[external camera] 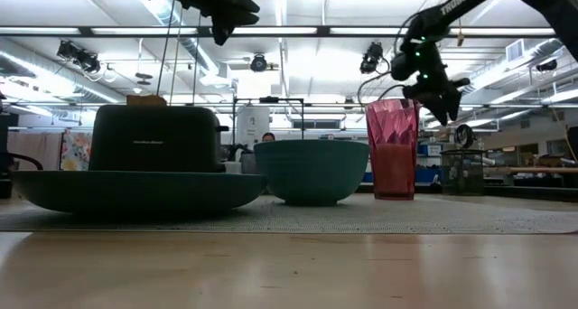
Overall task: Arrange a breakfast setting
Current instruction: Put the black spoon on the bottom right of the placemat
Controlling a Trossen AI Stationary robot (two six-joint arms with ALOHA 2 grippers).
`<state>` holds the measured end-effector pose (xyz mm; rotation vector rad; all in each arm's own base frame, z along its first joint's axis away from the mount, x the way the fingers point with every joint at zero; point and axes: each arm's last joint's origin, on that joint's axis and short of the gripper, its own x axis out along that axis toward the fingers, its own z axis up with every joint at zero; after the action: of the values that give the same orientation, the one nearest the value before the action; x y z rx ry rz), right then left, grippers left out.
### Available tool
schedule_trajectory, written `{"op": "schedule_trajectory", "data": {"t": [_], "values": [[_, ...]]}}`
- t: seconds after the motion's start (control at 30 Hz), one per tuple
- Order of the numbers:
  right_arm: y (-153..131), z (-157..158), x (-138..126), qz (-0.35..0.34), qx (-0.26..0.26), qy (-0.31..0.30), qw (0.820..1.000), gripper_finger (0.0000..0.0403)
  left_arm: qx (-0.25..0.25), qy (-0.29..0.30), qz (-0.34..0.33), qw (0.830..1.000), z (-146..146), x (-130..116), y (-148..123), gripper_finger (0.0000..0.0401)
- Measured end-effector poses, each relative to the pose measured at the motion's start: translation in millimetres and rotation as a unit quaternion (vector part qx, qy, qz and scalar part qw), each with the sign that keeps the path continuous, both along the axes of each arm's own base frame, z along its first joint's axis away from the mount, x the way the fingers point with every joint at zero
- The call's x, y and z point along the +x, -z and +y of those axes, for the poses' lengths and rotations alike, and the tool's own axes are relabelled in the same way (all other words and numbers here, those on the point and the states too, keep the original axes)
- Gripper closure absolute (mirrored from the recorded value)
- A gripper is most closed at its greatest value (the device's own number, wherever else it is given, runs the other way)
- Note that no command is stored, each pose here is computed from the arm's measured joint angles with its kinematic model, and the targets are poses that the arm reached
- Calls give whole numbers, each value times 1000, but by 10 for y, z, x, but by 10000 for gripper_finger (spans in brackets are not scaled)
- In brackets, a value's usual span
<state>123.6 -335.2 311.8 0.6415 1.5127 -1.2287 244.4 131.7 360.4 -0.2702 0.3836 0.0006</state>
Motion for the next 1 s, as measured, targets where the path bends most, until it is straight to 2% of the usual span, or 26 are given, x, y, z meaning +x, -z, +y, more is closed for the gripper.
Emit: {"op": "schedule_trajectory", "data": {"t": [0.1, 0.17, 0.23, 0.37, 0.6, 1.0], "values": [[10, -76, -210, -39, 15, 24, 999, 212, -7, -3, -4, 1000, 1, 4, -9, 287], [18, -105, -282, -99, 30, 36, 994, 208, -15, -7, -4, 1000, 2, 5, -10, 287], [20, -121, -316, -115, 30, 46, 992, 208, -19, -9, -5, 1000, 2, 5, -12, 287], [34, -147, -320, -86, 8, 74, 994, 213, -23, -10, -5, 1000, 2, 5, -12, 287], [240, -139, -306, -31, 82, 95, 992, 217, -29, -10, -1, 1000, -8, 6, -4, 287], [234, -116, -234, -34, 92, 59, 993, 226, -32, -2, 2, 999, -14, 3, 3, 287]]}}
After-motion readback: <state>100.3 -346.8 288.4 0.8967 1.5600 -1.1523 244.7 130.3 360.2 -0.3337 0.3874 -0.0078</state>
